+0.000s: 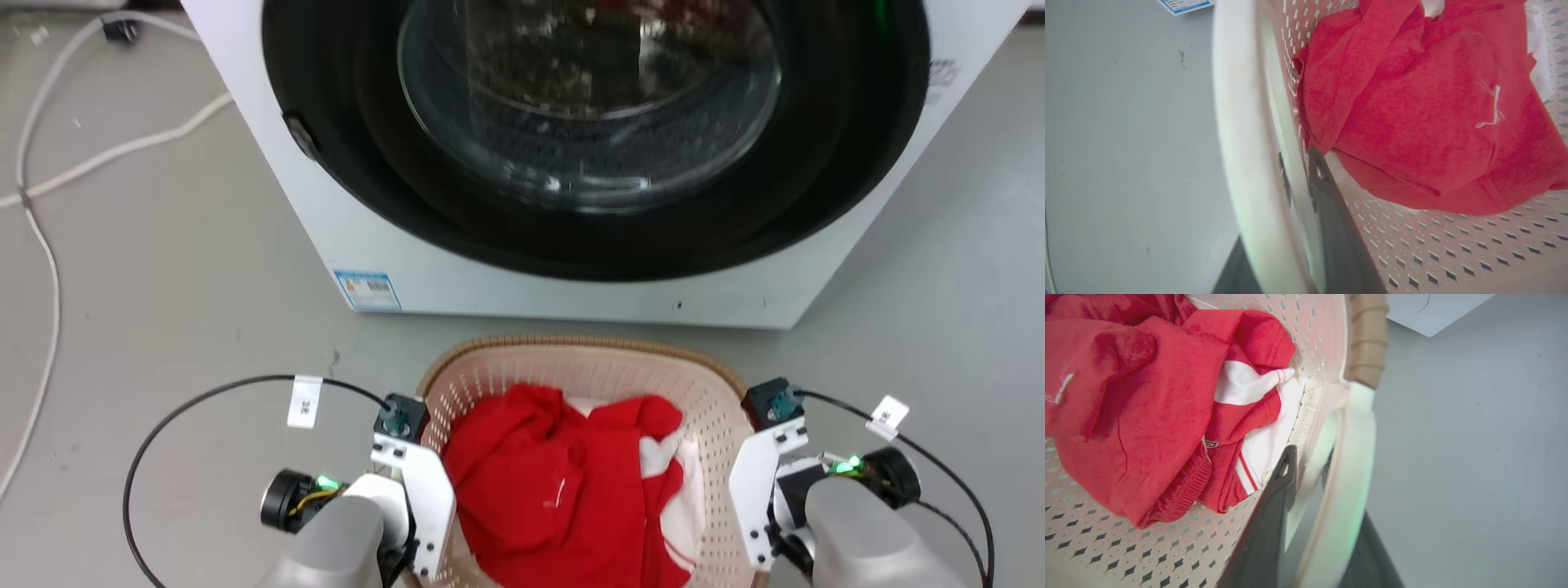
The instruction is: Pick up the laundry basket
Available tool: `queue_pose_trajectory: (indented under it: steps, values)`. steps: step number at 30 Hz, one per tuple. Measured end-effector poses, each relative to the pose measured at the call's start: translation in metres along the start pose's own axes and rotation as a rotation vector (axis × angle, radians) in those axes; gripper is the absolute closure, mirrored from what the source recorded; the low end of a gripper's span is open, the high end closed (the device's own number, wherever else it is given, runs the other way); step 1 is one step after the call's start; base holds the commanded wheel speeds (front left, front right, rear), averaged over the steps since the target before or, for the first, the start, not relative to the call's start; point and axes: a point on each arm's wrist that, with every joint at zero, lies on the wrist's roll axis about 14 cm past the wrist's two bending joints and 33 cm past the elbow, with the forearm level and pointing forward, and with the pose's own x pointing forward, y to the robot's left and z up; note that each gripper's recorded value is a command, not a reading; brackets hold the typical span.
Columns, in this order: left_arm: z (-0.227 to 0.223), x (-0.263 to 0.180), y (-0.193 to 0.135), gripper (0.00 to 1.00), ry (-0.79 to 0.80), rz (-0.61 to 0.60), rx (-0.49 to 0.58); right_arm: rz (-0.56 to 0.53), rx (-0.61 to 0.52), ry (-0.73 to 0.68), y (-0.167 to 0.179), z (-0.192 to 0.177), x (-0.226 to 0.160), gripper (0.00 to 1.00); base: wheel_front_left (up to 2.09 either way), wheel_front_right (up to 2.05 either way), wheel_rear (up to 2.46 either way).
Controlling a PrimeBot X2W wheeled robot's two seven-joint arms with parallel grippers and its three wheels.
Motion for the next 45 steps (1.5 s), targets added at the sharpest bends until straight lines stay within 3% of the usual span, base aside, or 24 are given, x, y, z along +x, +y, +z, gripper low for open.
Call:
queue_pose_trajectory:
  steps: [14,45]
  values:
    - [-0.011,-0.049,0.002,1.0,0.005,0.026,-0.016,0.018,-0.043,-0.021,0.023,0.005,-0.041,1.0,0.0,0.0,0.0]
    - [-0.026,-0.062,-0.003,1.0,0.065,-0.006,-0.018,0.053,-0.031,0.051,0.033,-0.011,-0.055,1.0,0.0,0.0,0.0]
